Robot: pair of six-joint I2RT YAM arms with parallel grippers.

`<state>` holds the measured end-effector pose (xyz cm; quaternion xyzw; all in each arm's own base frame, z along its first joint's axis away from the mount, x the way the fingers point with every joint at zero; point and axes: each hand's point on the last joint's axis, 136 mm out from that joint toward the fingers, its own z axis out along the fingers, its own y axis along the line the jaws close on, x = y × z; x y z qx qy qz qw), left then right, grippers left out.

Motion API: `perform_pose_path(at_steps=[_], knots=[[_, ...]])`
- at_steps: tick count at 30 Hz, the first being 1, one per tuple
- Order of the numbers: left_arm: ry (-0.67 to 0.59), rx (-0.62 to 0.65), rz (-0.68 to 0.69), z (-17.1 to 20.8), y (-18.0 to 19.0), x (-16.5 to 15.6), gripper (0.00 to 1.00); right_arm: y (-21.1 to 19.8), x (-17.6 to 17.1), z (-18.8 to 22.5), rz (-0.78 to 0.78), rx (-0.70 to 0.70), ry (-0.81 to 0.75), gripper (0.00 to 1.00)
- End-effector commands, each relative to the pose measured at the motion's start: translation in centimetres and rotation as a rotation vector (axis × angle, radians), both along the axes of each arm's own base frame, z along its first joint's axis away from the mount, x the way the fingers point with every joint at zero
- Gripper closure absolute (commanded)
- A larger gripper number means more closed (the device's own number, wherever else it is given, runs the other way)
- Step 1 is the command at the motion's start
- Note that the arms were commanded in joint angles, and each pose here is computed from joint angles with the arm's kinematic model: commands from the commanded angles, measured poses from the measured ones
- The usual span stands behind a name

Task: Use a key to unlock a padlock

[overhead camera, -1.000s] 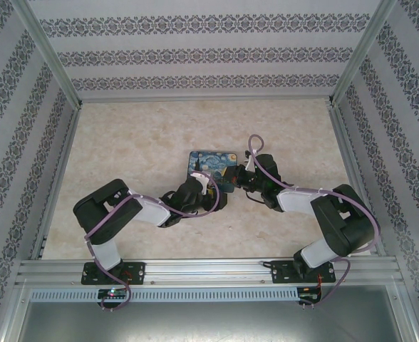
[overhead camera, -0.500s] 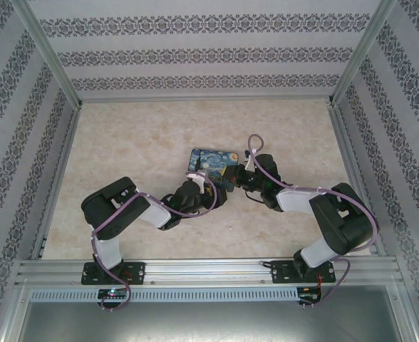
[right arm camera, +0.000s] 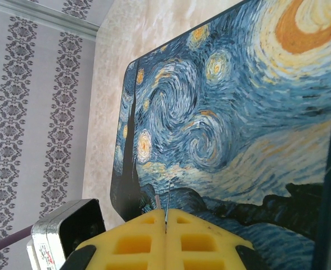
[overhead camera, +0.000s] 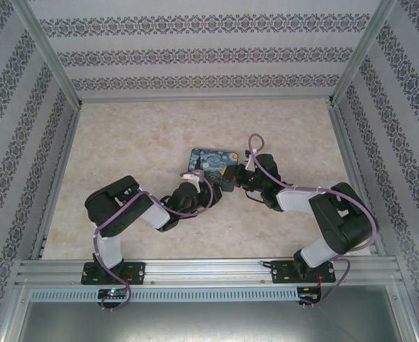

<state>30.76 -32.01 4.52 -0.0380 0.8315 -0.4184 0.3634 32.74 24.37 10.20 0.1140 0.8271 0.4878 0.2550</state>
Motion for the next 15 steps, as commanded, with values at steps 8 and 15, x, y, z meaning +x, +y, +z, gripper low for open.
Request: perform_pose_path(at_steps=[8, 15], knots=[[0.017, -0.031, 0.030, -0.24, 0.40, 0.47, 0.67, -0.10, 0.26, -0.44, -0.001, 0.006, 0.004, 1.00], [0.023, -0.047, 0.041, -0.17, 0.43, 0.63, 0.76, -0.16, 0.31, -0.23, -0.003, 0.012, 0.001, 1.00]])
